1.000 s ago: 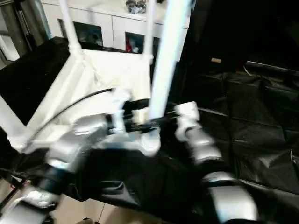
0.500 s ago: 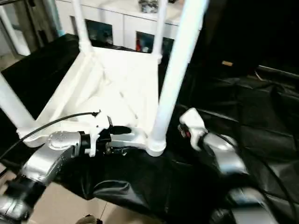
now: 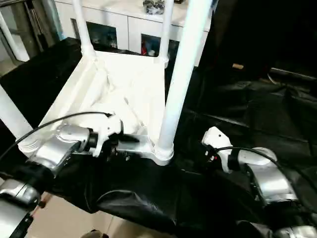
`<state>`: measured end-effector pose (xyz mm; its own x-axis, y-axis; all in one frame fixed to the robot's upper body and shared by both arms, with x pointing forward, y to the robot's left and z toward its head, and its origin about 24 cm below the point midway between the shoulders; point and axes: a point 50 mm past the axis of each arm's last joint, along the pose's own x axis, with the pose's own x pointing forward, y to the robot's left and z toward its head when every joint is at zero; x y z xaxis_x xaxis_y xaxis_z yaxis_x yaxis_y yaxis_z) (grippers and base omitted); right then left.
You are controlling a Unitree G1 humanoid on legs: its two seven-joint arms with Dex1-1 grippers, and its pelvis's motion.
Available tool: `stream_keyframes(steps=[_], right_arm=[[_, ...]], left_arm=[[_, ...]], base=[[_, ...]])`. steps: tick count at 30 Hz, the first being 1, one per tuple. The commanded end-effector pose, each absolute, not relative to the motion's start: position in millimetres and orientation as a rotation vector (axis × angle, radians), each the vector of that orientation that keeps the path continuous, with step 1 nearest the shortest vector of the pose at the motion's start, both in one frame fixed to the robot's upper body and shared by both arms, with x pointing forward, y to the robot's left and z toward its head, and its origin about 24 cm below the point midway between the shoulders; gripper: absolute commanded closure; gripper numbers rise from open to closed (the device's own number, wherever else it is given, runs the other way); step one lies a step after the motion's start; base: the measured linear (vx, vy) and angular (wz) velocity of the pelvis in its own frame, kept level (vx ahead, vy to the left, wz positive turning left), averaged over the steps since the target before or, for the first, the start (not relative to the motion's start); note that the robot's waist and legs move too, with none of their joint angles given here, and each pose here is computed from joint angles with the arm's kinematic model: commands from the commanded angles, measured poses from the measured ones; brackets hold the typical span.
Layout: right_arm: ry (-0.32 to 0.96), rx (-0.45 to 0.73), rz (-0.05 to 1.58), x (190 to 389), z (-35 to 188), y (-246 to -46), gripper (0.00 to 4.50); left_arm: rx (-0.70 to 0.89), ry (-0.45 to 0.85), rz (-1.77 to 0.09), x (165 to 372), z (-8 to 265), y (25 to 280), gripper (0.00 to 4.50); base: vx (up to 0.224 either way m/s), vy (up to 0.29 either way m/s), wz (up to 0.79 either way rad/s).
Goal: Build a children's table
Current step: Rotate table base, then rotate leg to tighten
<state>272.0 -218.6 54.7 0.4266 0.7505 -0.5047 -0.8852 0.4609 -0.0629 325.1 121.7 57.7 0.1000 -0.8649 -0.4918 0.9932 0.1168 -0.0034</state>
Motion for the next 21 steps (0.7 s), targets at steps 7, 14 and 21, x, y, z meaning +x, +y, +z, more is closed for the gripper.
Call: stream_keyframes(steps=[7, 14, 21], right_arm=[[0.477, -0.348, 1.073, 260.2, 59, -219.6, 0.94], [0.493, -0.35, 1.067, 253.5, 63, -221.1, 0.94], [0.505, -0.335, 1.064, 248.4, 64, -222.4, 0.94]], left_arm=[[0.46, 0.487, -1.427, 335, 54, 118, 2.96], [0.443, 0.522, -1.449, 337, 50, 115, 3.4], [0.412, 0.538, -1.433, 337, 47, 113, 3.93]], base=[[0.0, 0.0, 0.0], [0.0, 0.0, 0.0], [0.0, 0.0, 0.0]])
